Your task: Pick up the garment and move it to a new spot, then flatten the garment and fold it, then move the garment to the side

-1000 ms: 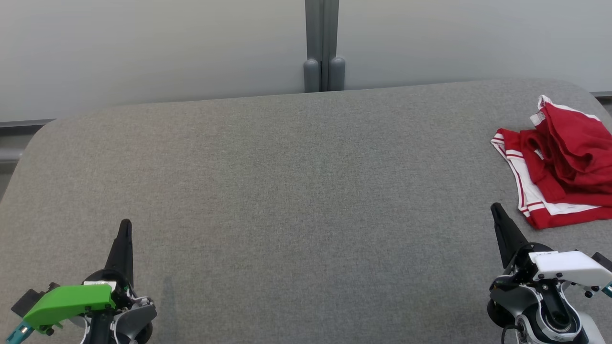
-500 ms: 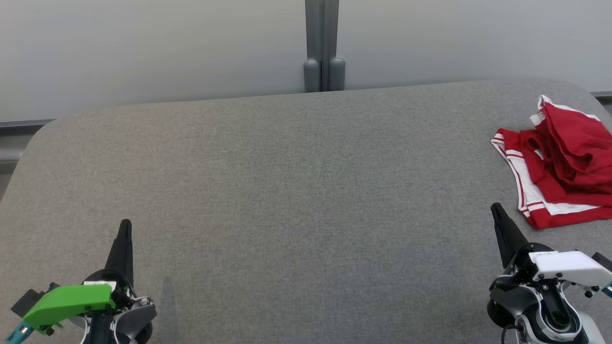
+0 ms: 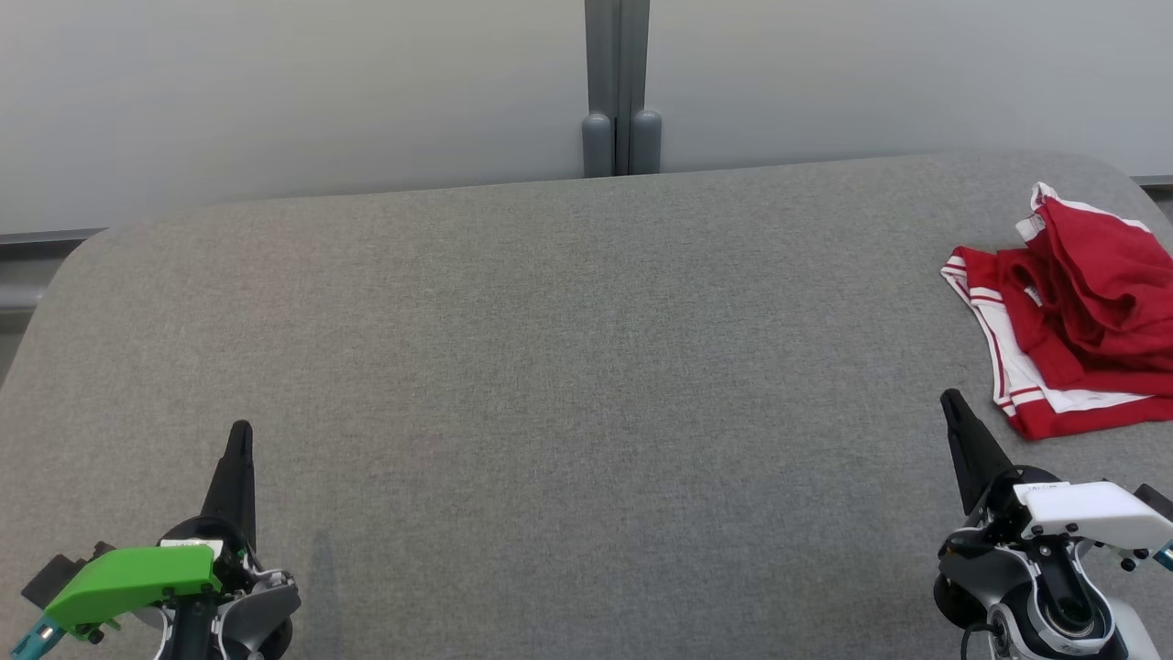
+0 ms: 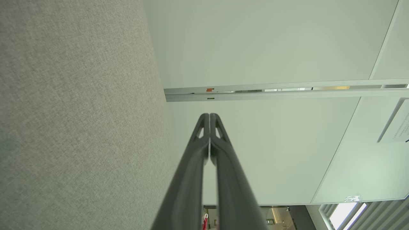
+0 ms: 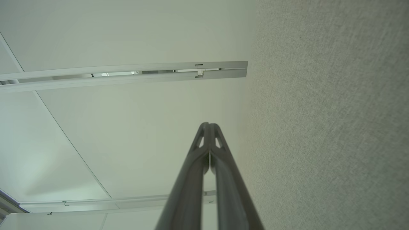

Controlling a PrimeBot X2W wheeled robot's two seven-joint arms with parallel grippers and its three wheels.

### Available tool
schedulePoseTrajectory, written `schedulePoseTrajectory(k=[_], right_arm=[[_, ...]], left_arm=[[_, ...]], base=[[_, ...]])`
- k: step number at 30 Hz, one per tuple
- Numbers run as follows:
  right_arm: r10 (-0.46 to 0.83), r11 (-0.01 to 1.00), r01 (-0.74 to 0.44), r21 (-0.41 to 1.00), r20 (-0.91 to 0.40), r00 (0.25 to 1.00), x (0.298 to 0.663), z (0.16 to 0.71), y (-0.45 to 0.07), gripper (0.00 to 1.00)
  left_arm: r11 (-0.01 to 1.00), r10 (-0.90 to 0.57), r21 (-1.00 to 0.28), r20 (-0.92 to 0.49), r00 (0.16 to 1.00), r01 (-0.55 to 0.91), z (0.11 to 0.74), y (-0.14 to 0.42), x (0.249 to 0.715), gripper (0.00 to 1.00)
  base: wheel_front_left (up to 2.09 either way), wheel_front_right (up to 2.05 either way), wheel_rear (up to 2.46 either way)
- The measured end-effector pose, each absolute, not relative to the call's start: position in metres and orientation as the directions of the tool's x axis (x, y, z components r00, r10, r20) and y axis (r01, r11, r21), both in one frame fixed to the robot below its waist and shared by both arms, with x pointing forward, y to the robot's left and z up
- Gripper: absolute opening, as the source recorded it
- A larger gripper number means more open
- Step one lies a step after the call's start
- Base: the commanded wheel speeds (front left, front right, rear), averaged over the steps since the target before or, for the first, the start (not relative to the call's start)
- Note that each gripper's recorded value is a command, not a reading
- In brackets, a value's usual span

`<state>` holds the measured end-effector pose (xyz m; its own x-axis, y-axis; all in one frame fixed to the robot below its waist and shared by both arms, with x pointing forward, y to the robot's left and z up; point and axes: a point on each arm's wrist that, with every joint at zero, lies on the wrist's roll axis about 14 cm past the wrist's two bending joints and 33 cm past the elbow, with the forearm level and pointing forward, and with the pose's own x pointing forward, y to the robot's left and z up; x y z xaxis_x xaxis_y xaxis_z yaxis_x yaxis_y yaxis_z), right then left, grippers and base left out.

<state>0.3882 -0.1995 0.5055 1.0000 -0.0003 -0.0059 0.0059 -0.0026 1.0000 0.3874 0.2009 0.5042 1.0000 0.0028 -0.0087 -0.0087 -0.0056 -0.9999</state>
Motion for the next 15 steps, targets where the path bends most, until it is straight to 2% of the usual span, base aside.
schedulePoseTrajectory(k=[15], right_arm=[[0.0,-0.003,0.006,1.0,-0.006,1.0,0.3882,0.5055,-0.1995,0.0]], left_arm=[[-0.006,0.003,-1.0,-0.009,1.0,-0.009,0.5042,0.2009,0.3874,0.0]], base=[[0.0,0.0,0.0]])
